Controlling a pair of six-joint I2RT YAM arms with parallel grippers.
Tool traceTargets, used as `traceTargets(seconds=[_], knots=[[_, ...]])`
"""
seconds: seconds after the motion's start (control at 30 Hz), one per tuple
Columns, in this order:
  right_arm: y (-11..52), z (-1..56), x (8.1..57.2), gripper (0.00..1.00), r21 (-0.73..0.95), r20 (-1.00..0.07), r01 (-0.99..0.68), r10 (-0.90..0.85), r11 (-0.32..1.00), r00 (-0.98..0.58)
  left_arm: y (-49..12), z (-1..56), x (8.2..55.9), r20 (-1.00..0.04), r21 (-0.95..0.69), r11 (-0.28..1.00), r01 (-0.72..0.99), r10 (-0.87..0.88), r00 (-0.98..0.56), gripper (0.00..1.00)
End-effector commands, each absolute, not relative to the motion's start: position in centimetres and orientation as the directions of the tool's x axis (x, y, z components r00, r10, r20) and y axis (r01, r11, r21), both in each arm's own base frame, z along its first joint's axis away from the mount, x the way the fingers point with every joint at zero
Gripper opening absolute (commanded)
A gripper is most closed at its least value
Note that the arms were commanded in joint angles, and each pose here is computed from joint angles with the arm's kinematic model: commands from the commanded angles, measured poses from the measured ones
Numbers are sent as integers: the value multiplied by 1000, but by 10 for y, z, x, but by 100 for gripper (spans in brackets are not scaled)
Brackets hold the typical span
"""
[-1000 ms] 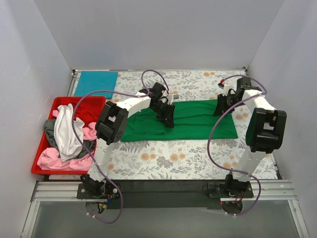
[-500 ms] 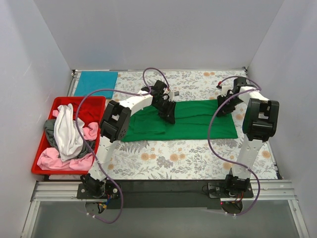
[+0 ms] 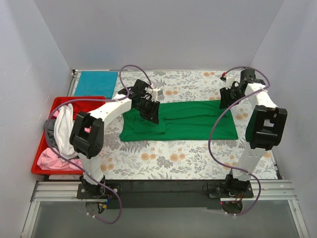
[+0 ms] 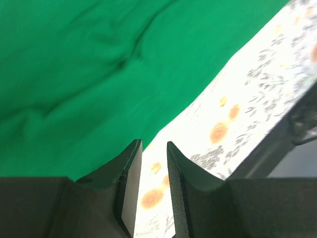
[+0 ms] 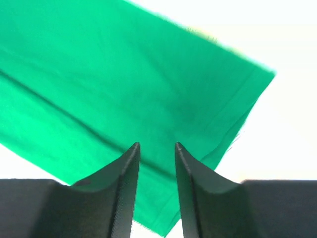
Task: Fold and stack the t-shirts
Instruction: Fold the tshirt
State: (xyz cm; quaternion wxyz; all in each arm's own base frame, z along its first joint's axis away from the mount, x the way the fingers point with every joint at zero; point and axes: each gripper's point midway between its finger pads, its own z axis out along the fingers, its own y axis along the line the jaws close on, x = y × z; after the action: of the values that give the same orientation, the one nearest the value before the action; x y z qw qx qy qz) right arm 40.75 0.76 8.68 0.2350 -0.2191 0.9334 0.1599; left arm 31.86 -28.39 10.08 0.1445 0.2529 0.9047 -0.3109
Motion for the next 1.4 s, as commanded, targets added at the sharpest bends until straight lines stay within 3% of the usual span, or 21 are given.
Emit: traceTargets(seconds=[0.0,0.1,0.23,0.47,0.77,0.83,0.87,0.93,0.97,1.0,1.03,1.07,1.13,1.17,1.2,1.27,1.33,1.37], knots=[[27,121,433,39,144,-604,-575,-388,805,-696,-244,79,305,-371,-346,774,530,406,-835,26],[31,114,445,34,134,-595,-580,-403,804,-696,-227,62,302,-317,-284,818,501,413,-854,23],[34,90,458,28,123,-551,-580,-431,805,-715,-220,56,313,-329,-227,838,496,413,-849,22],[24,52,456,24,56,-475,-599,-506,799,-720,-209,31,327,-271,-192,866,462,406,-873,22],[11,22,395,23,55,-346,-614,-562,787,-751,-178,-8,370,-217,-179,901,395,356,-909,18],[16,23,374,21,76,-335,-625,-570,777,-750,-180,-2,401,-274,-174,898,405,351,-895,18],[22,8,343,21,118,-286,-644,-595,756,-751,-175,-19,412,-256,-150,897,416,371,-893,18],[38,18,316,21,129,-300,-682,-628,720,-719,-181,3,469,-380,-111,893,436,367,-849,18],[51,8,277,21,201,-250,-700,-655,685,-713,-180,-17,483,-374,-101,885,455,390,-841,18],[69,24,264,21,233,-303,-723,-658,650,-689,-181,-7,509,-421,-63,889,454,388,-819,19],[82,29,245,21,275,-310,-736,-668,618,-677,-189,33,556,-548,-24,890,456,369,-750,19],[102,35,214,21,346,-285,-748,-696,566,-658,-192,30,576,-576,-8,887,462,374,-727,19],[129,64,201,23,383,-378,-774,-678,505,-630,-192,72,611,-685,54,896,441,354,-637,22],[136,75,198,24,398,-397,-772,-666,495,-632,-194,77,615,-705,62,894,443,353,-615,24],[144,94,210,25,384,-449,-781,-639,493,-624,-198,135,628,-805,81,899,430,313,-504,26],[148,109,221,25,368,-478,-792,-632,487,-610,-202,129,607,-808,46,884,466,307,-503,35],[151,119,237,26,325,-513,-819,-639,473,-573,-211,182,595,-875,23,868,496,258,-410,39],[151,119,245,26,307,-519,-826,-645,473,-562,-212,176,585,-865,-3,862,507,252,-434,39]])
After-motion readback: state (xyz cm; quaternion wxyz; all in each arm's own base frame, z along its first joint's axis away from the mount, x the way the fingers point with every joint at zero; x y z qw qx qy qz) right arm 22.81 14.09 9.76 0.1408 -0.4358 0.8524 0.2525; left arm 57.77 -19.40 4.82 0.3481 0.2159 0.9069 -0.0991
